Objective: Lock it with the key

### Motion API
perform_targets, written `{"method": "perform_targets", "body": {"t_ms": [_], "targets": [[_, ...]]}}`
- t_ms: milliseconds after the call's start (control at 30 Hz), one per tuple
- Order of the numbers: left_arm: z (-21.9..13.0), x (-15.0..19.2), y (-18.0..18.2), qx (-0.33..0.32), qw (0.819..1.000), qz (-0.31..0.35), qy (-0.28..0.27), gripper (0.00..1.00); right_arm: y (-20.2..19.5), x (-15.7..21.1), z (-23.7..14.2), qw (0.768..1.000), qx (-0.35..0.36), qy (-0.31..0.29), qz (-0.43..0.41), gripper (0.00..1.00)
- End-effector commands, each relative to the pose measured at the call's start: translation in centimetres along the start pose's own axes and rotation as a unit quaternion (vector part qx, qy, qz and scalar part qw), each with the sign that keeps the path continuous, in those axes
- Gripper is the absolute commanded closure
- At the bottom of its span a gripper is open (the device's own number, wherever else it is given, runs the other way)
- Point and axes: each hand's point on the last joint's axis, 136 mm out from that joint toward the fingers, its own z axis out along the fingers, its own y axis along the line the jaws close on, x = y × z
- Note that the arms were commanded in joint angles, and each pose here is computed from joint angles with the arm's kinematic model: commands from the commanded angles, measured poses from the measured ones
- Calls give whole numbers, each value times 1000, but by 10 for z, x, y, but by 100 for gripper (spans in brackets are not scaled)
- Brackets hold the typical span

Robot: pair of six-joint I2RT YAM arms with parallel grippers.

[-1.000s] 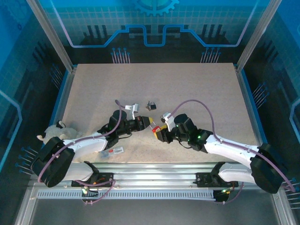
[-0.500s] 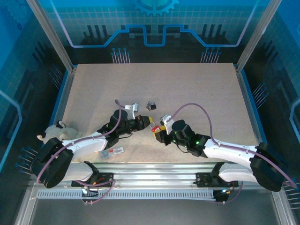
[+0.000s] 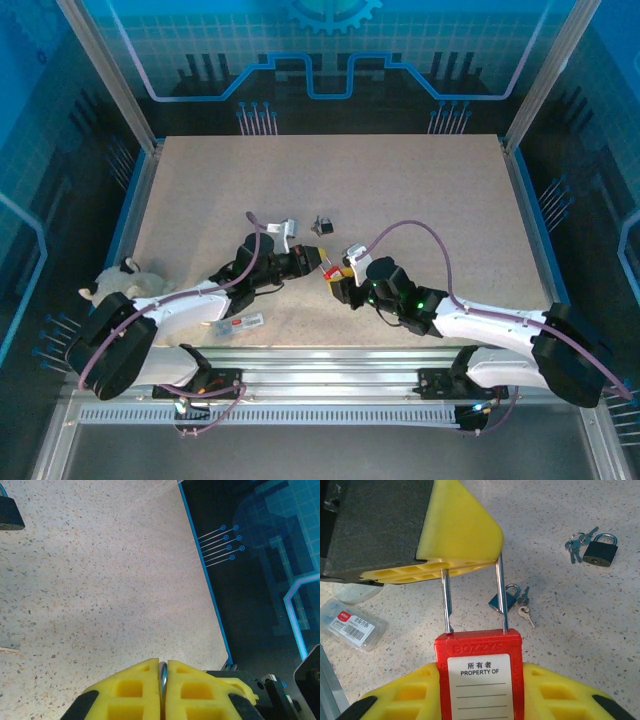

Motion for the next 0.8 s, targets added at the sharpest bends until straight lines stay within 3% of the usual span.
{"method": "perform_targets", "body": {"t_ms": [0, 767], "targets": [[5, 23, 9, -17, 999, -7, 45, 100, -3, -61, -7, 994, 26, -104, 28, 100], [19, 42, 11, -9, 997, -9, 71, 100, -17, -106, -13, 988, 29, -140, 62, 100]]}}
